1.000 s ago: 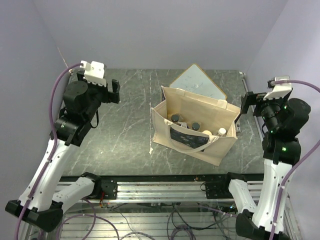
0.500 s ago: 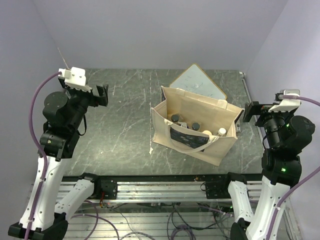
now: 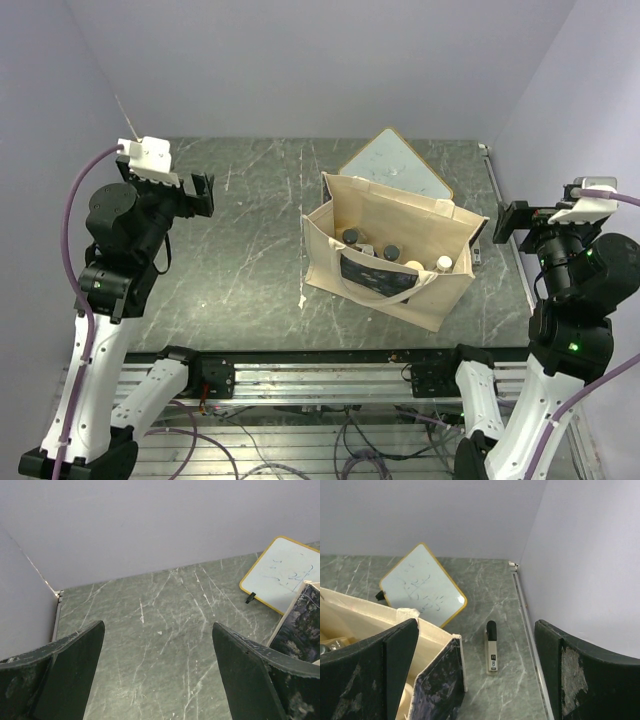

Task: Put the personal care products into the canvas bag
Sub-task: Reset both arms

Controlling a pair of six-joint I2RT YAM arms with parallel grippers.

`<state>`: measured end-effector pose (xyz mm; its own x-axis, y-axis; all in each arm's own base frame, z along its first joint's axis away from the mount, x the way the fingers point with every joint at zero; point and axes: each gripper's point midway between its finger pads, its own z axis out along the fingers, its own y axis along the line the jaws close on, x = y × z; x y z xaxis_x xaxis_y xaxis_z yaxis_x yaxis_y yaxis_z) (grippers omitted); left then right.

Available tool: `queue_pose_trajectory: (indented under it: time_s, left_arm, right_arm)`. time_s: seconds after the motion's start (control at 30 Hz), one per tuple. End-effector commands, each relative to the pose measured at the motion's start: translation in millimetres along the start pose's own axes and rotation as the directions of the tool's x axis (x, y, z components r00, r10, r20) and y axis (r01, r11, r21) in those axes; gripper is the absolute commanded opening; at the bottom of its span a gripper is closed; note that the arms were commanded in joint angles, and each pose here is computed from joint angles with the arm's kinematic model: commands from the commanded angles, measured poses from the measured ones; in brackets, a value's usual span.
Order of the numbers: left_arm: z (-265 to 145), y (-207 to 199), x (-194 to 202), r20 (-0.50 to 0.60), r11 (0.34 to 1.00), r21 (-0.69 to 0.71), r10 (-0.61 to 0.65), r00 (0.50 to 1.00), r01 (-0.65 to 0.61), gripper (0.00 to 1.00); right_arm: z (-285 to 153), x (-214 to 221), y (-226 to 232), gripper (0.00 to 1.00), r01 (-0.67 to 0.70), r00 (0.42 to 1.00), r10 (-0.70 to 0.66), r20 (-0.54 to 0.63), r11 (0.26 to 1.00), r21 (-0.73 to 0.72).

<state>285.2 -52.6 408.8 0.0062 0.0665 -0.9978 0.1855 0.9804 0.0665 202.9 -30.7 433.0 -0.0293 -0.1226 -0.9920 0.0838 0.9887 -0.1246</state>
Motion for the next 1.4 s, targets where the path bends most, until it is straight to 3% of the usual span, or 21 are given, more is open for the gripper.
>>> queue_pose_trajectory:
  time_s: [0.0,0.6,1.23,1.37]
  left_arm:
    - [-9.8,8.7,-15.5,0.037,0.999,-0.036,-0.005,0.999,0.007,0.99]
    - [-13.0,14.7,-10.2,0.003,0.998,-0.065,0.006,1.0,-0.006,0.99]
    - [-3.1,-4.7,9.9,-0.016,0.999,0.037,-0.005,1.0,0.006,0.99]
    - [3.9,-17.5,22.1,-0.018,0.994,0.108,0.001,1.0,0.001,0.99]
  right_arm:
    - [5.7,7.3,6.1,1.0,0.001,0.999,-0.002,-0.033,0.999,-0.047]
    - [9.0,24.4,5.7,1.0,0.028,0.996,-0.033,-0.077,0.998,-0.059]
    - [7.4,39.8,0.4,1.0,0.024,0.996,-0.025,-0.088,1.0,-0.016]
    - [6.3,37.6,-16.6,1.0,0.018,0.996,-0.011,-0.093,0.997,0.081]
